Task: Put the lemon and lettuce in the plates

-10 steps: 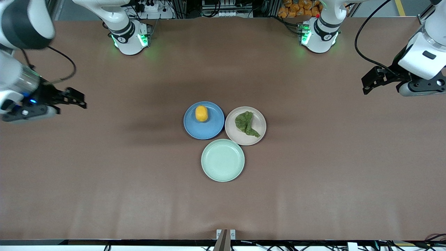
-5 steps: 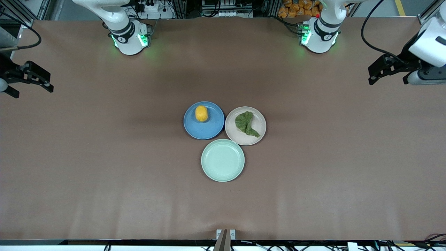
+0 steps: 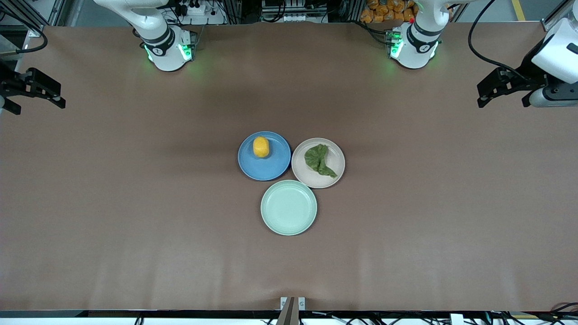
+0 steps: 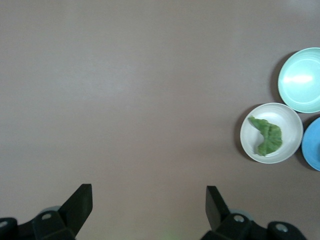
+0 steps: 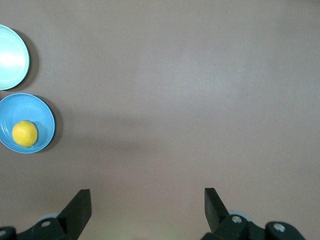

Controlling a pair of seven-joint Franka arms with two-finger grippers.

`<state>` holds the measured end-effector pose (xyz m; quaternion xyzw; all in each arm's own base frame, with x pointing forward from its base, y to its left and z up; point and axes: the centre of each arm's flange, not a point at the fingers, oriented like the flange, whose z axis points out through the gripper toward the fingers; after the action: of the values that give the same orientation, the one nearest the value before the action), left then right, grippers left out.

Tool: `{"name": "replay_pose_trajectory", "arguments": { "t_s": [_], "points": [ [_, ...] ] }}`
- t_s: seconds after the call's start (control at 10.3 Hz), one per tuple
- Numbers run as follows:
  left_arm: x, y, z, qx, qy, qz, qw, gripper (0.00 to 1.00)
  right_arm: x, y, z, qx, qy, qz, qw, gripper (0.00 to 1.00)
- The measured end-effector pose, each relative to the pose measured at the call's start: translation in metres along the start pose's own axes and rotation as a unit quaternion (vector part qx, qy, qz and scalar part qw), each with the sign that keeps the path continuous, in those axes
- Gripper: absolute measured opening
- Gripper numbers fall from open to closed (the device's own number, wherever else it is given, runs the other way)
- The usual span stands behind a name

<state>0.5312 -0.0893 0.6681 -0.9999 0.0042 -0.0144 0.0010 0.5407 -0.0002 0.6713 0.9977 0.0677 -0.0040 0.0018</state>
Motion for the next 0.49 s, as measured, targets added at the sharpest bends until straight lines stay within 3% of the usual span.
{"name": "replay_pose_trajectory", "arguments": {
  "t_s": [0.49],
  "points": [
    [0.0001,-0.0004,0.0002,-0.001,-0.001,0.000,1.000,1.00,0.0001,-0.0017,-0.0074,0.003,0.010,0.005,1.000,1.00]
  ]
}}
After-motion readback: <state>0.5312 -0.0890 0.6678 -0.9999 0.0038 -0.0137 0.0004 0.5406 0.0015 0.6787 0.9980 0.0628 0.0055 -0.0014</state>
